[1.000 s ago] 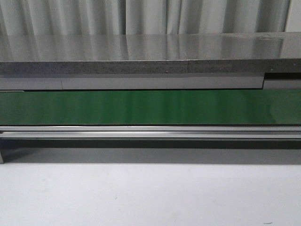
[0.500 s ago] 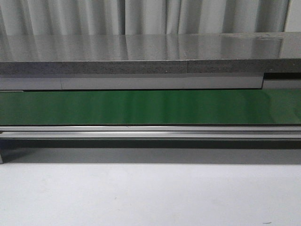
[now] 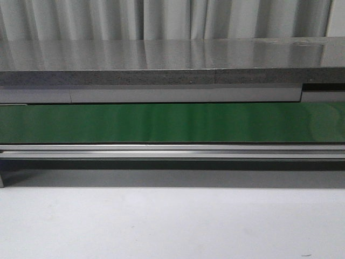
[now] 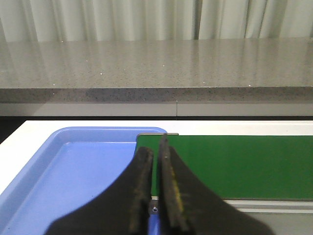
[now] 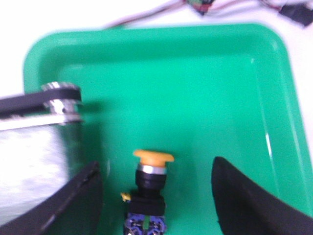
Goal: Move button from left to right
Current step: 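Grasp the button with the right gripper and carry it to the green tray, then release the button into the green tray and raise the right gripper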
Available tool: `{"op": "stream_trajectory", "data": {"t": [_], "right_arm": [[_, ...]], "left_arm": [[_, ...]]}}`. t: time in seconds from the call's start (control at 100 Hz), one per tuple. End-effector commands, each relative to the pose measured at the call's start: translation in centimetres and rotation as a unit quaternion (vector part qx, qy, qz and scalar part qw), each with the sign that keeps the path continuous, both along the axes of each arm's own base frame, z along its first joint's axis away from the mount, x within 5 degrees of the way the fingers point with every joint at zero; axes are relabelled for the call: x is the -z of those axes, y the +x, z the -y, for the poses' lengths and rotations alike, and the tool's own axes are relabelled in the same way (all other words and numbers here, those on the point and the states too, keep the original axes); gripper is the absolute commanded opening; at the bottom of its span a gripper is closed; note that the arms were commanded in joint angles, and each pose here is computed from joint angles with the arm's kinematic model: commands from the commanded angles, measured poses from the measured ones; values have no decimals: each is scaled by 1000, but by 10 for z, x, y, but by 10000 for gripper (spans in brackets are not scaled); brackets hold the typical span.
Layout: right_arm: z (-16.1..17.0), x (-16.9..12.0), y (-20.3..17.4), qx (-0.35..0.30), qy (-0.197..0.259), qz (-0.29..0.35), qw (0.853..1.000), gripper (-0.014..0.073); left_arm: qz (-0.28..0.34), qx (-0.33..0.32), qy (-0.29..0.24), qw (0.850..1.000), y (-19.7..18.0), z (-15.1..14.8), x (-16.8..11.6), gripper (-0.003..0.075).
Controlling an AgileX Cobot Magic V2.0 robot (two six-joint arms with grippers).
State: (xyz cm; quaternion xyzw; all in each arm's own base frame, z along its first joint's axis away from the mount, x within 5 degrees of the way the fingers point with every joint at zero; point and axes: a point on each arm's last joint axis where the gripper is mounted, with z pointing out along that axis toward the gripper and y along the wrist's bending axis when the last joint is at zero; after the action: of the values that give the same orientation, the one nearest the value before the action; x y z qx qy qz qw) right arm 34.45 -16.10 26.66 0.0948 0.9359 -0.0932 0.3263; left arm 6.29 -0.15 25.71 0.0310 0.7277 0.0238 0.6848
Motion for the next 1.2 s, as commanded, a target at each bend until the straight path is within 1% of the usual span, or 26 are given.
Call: {"op": "stream_trajectory", "data": {"t": [0.0,0.15,0.37,0.44,0.56,0.62,0.65,0.67,0.7,0.76,0.79,0.81,0.82,0.88,0.89,0.9,0.91,0.92,0.93,1.02,1.05,1.06,1.07,1.09,1.12,1.19], "right_arm": [[-12,-52,-5,-3,-28,96,995,456],[-45,-85,-10,-39,-40,151,987,456],[-95,-128,-29,-99,-48,219,970,456],[-109,-138,-39,-115,-51,242,962,456],[-132,-144,-60,-142,-54,281,948,456],[-141,-141,-72,-154,-55,299,940,456],[-145,-143,-80,-157,-56,315,934,456],[-148,-139,-83,-161,-54,316,933,456],[-152,-140,-92,-164,-54,333,927,456],[-159,-133,-106,-172,-52,347,920,456],[-161,-133,-115,-175,-53,361,914,456],[-163,-128,-118,-178,-51,361,914,456],[-164,-129,-122,-178,-52,369,911,456],[-169,-119,-137,-187,-50,378,905,456],[-169,-120,-141,-187,-51,385,902,456],[-170,-116,-142,-190,-49,382,903,456],[-170,-116,-146,-190,-50,388,900,456],[-171,-112,-148,-192,-49,386,901,456],[-171,-113,-151,-192,-50,392,898,456],[-175,-95,-172,-203,-46,400,892,456],[-176,-92,-181,-206,-46,411,887,456],[-177,-87,-183,-208,-44,407,888,456],[-176,-88,-187,-208,-45,415,885,456],[-177,-83,-190,-210,-44,413,885,456],[-177,-80,-199,-212,-44,422,880,456],[-177,-69,-216,-215,-39,430,876,456]], "left_arm": [[52,-4,-5,999,0,-1,-17,5],[52,-4,-5,999,0,-1,-17,5],[52,-4,-5,999,0,-1,-17,5],[52,-4,-5,999,0,-1,-17,5],[52,-4,-5,999,0,-1,-17,5],[52,-4,-5,999,0,-1,-17,5],[52,-4,-5,999,0,-1,-17,5],[52,-4,-5,999,0,-1,-17,5],[52,-4,-5,999,0,-1,-17,5],[52,-4,-5,999,0,-1,-17,5],[52,-4,-5,999,0,-1,-17,5],[52,-4,-5,999,0,-1,-17,5],[52,-4,-5,999,0,-1,-17,5],[52,-4,-5,999,0,-1,-17,5],[52,-4,-5,999,0,-1,-17,5],[52,-4,-5,999,0,-1,-17,5],[52,-4,-5,999,0,-1,-17,5],[52,-4,-5,999,0,-1,-17,5],[52,-4,-5,999,0,-1,-17,5],[52,-4,-5,999,0,-1,-17,5],[52,-4,-5,999,0,-1,-17,5],[52,-4,-5,999,0,-1,-17,5],[52,-4,-5,999,0,-1,-17,5],[52,-4,-5,999,0,-1,-17,5],[52,-4,-5,999,0,-1,-17,5],[52,-4,-5,999,0,-1,-17,5]]}}
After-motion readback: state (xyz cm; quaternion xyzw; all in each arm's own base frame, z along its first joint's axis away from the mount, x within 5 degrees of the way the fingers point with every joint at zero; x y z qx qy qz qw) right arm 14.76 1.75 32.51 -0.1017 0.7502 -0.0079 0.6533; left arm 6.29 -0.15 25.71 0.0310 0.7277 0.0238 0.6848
